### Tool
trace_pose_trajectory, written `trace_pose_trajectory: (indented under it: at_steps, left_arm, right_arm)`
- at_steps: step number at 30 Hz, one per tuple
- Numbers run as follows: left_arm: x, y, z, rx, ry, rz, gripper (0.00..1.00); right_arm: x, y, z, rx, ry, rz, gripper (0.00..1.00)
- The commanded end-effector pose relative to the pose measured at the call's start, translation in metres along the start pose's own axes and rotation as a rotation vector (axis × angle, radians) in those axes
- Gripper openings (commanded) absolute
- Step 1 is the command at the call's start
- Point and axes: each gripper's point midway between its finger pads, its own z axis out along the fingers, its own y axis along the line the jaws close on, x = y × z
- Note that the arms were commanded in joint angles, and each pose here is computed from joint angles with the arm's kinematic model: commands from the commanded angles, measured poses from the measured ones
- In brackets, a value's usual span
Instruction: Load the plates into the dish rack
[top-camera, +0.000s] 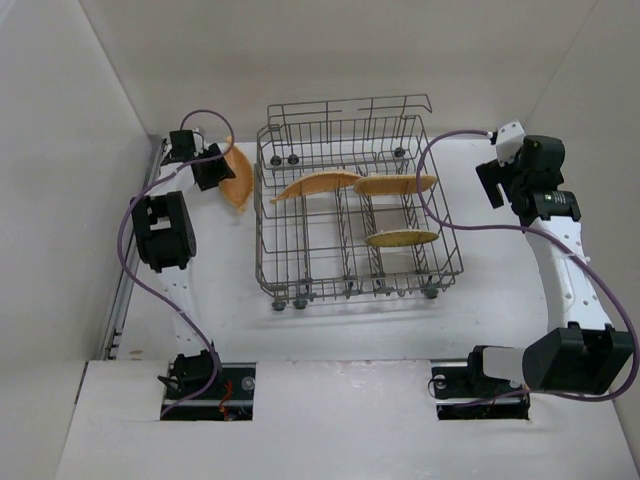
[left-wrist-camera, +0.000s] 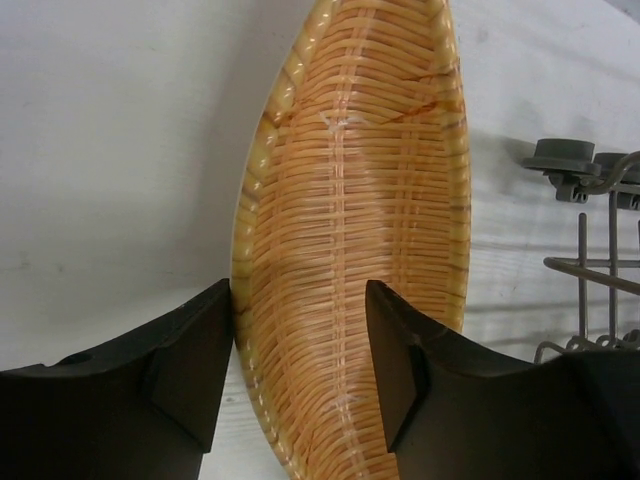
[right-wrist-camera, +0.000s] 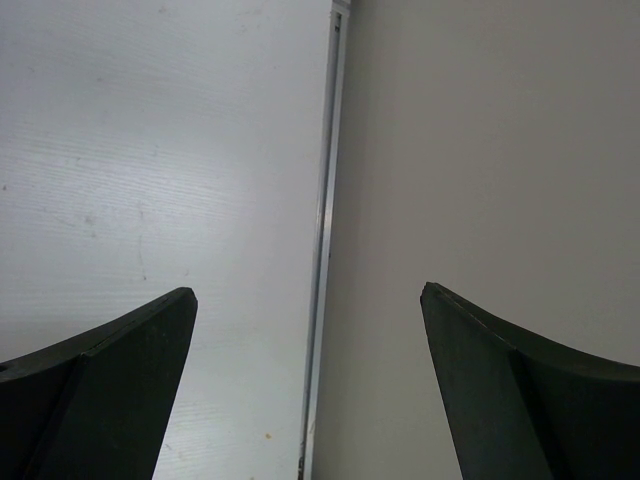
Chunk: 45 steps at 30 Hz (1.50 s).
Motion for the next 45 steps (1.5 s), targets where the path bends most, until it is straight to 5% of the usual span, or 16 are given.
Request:
trace_pose_trajectory:
  at_steps: [1,13,28,38,45]
  left_arm:
    - [-0.016,-0.017,-0.001,0.034,-0.031,0.029,0.49]
    - [-0.009,-0.008,0.003,-0.025,-0.032,0.069,0.08]
    - [-0.079,-0.014,-0.150,-0.194,-0.304,0.297,0.01]
    - [-0.107,-0.099,-0.252,-0.176,-0.515,0.493,0.00]
    - [-0.071,-0.207,-0.311,-0.110,-0.618,0.915,0.00]
  right_arm:
    - [-0.024,-0.017,-0.007,0.051,-0.060,0.008,1.00]
    - [-0.030,-0.016,-0.004,0.047,-0.065,-0.004,1.00]
    - [-0.021,-0.004,-0.012,0.053,-0.082,-0.018,1.00]
    - [-0.019,0.017,-0.013,0.035,-0.164,-0.019,1.00]
    - [-0.012,0.009,-0.016,0.043,-0.187,0.031,1.00]
